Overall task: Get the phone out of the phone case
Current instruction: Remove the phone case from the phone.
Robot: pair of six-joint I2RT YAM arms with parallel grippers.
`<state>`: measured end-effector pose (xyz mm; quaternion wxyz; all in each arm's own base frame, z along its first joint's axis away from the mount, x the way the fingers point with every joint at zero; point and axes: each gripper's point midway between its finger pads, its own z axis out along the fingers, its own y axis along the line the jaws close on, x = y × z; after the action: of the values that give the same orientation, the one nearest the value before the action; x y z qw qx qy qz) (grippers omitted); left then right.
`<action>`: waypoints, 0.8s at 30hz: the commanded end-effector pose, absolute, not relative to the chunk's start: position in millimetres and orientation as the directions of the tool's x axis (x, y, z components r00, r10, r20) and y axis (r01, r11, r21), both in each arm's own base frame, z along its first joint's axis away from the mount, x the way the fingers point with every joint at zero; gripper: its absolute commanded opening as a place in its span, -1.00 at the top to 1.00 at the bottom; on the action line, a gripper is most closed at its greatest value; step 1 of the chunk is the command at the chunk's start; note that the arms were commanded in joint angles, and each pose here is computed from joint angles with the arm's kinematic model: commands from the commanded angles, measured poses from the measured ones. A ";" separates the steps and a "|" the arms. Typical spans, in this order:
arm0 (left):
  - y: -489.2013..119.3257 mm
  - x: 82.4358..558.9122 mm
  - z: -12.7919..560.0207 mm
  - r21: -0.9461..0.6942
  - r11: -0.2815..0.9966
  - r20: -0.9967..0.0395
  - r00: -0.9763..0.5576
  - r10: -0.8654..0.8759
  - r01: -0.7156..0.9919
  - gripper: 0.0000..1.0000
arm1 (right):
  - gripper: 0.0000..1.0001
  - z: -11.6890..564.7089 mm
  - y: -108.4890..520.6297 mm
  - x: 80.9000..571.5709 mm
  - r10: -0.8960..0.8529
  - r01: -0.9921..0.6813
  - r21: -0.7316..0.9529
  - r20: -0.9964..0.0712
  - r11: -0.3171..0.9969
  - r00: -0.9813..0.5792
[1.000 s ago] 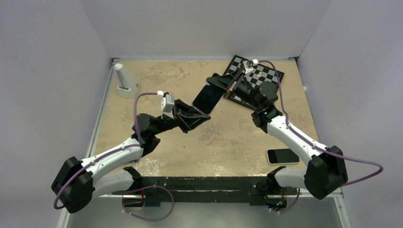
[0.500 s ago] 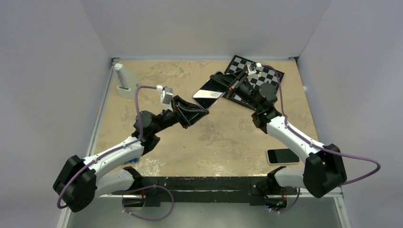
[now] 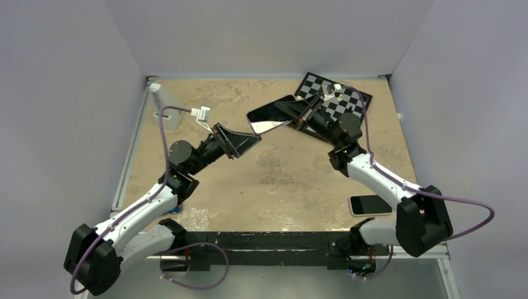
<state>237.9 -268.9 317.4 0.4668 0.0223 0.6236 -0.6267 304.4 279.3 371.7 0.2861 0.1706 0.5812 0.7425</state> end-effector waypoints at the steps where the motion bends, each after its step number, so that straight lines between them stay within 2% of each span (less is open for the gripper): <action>1: -238.6 278.9 294.8 -0.859 0.355 -0.508 -0.533 -0.676 0.368 0.02 | 1.00 437.9 282.8 241.0 0.469 -0.428 0.838 -0.245 -0.338 -0.849; 5: -237.2 282.8 285.8 -0.916 0.302 -0.400 -0.575 -0.714 0.263 0.24 | 1.00 441.0 282.6 233.1 0.455 -0.478 0.801 -0.296 -0.361 -0.840; 7: -236.5 285.4 285.3 -0.930 0.278 -0.368 -0.573 -0.732 0.241 0.24 | 1.00 438.8 283.3 231.5 0.459 -0.506 0.792 -0.329 -0.342 -0.825; 11: -234.2 288.1 283.4 -0.935 0.275 -0.354 -0.562 -0.747 0.224 0.09 | 1.00 433.9 286.2 230.4 0.465 -0.570 0.780 -0.416 -0.260 -0.781; 17: -217.4 291.1 291.0 -0.871 0.390 -0.489 -0.451 -0.747 0.300 -0.22 | 1.00 441.2 286.5 221.2 0.457 -0.647 0.733 -0.512 -0.210 -0.727; 21: -214.7 290.0 306.6 -0.825 0.422 -0.555 -0.397 -0.731 0.377 -0.27 | 1.00 440.9 291.3 214.0 0.418 -0.664 0.716 -0.547 -0.215 -0.725; 24: -216.8 288.3 318.0 -0.743 0.482 -0.654 -0.347 -0.673 0.464 -0.24 | 1.00 435.8 292.3 215.1 0.411 -0.664 0.720 -0.553 -0.202 -0.724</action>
<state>254.7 -243.7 316.1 0.4726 -0.0746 0.6518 -0.5883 283.8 286.2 391.2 0.3769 0.0137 0.5722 0.7282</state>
